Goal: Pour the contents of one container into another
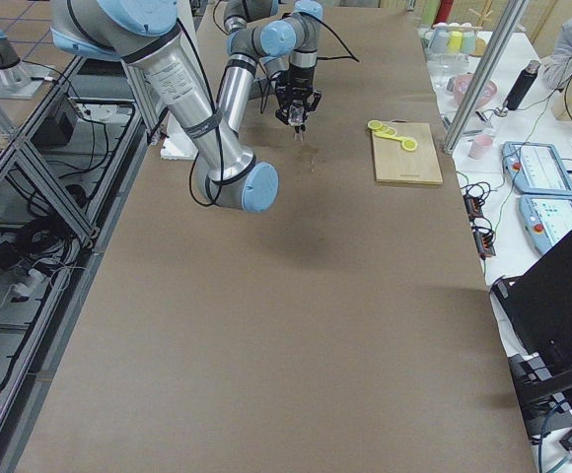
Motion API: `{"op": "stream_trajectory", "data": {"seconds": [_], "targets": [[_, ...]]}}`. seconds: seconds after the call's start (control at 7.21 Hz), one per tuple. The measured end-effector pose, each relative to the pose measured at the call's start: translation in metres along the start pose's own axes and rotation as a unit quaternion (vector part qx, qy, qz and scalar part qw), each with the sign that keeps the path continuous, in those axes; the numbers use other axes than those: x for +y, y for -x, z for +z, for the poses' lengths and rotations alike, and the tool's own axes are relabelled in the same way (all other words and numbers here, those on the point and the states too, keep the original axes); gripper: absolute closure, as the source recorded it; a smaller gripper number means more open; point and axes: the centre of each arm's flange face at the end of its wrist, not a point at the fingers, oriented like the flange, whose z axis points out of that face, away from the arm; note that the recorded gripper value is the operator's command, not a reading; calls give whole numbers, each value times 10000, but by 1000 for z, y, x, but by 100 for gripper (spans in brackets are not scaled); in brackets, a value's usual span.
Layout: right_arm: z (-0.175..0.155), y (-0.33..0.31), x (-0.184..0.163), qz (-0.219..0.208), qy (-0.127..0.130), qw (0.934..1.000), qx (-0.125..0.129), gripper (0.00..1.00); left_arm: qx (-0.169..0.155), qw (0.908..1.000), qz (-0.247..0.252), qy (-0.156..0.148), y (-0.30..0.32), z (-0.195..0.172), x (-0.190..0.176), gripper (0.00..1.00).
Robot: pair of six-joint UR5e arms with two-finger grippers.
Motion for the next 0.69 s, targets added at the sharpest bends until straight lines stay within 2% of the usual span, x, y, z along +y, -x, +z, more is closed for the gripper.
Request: {"op": "stream_trajectory", "data": {"seconds": [0.69], "targets": [[2, 0, -19, 12, 261, 9996, -76, 100, -4, 10000, -1, -11, 0, 1, -1, 100]]}}
